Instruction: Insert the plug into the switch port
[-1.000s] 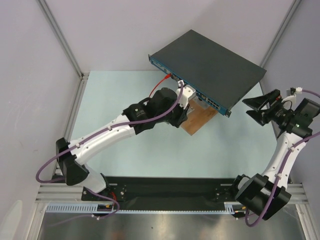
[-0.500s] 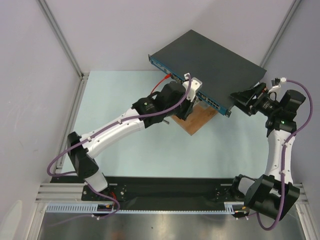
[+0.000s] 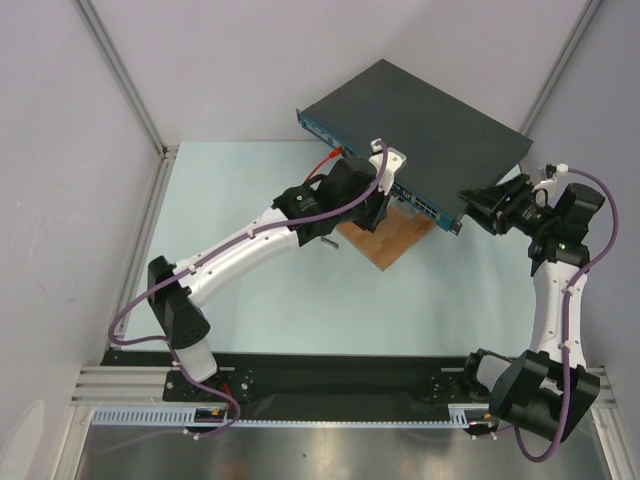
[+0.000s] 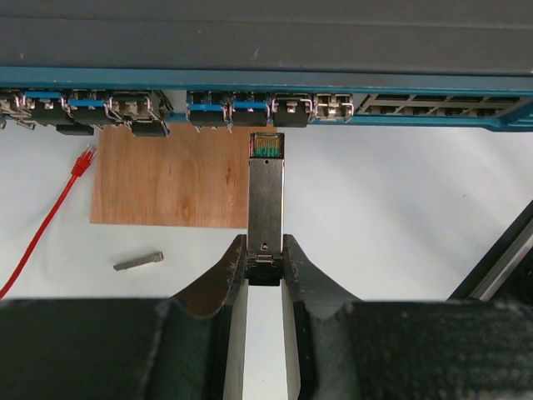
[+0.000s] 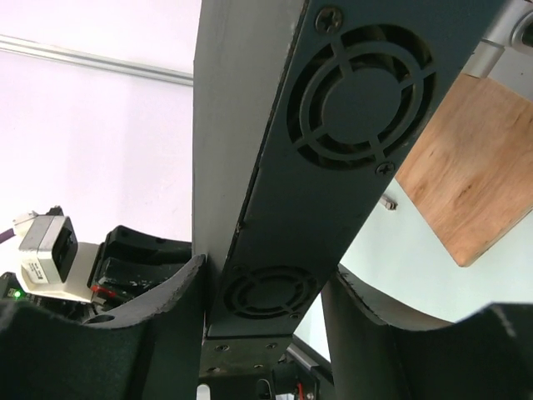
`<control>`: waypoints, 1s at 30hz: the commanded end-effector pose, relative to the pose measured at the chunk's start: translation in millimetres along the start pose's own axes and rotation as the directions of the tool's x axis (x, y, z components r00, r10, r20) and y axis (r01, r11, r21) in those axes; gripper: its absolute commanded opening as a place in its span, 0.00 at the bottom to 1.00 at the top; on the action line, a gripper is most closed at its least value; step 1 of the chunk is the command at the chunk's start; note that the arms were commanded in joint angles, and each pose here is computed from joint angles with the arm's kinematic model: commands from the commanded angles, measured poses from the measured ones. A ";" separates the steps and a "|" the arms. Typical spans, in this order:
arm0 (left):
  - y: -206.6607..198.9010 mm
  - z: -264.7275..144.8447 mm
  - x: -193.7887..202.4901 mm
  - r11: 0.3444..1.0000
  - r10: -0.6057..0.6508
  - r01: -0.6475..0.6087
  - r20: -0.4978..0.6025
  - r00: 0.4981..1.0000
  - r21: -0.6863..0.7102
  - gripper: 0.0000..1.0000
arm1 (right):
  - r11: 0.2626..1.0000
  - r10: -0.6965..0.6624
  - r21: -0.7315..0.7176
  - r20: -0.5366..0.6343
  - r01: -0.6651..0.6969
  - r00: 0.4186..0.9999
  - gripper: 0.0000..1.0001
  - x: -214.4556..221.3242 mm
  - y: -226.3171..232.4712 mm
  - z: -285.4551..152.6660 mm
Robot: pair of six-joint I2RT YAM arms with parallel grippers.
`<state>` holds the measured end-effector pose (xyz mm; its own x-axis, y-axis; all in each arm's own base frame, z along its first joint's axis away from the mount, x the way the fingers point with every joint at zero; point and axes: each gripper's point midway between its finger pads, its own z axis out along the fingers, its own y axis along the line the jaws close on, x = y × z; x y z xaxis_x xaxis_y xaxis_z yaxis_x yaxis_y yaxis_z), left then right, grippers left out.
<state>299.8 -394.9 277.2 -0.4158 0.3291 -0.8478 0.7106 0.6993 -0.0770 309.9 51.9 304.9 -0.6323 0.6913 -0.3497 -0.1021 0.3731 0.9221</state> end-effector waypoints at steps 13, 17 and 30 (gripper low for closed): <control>9.8 -1.1 -31.1 0.999 -0.048 0.049 0.063 0.997 -0.019 0.00 | 0.966 -0.253 -0.050 0.014 0.254 0.967 0.00 2.4 19.7 2.7; 9.2 1.1 -31.2 0.998 -0.051 0.052 0.060 0.997 -0.017 0.00 | 0.964 -0.260 -0.055 0.011 0.260 0.966 0.00 4.1 21.0 3.6; 16.2 10.5 -31.4 0.997 -0.071 0.072 0.050 0.996 -0.029 0.00 | 0.960 -0.274 -0.058 0.008 0.274 0.962 0.00 5.8 22.3 2.7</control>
<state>317.2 -401.1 274.4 -0.4448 0.3158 -0.8381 0.6900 0.7174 -0.0958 308.9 54.4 304.4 -0.6269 0.6888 -0.3641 -0.1035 0.3896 0.9152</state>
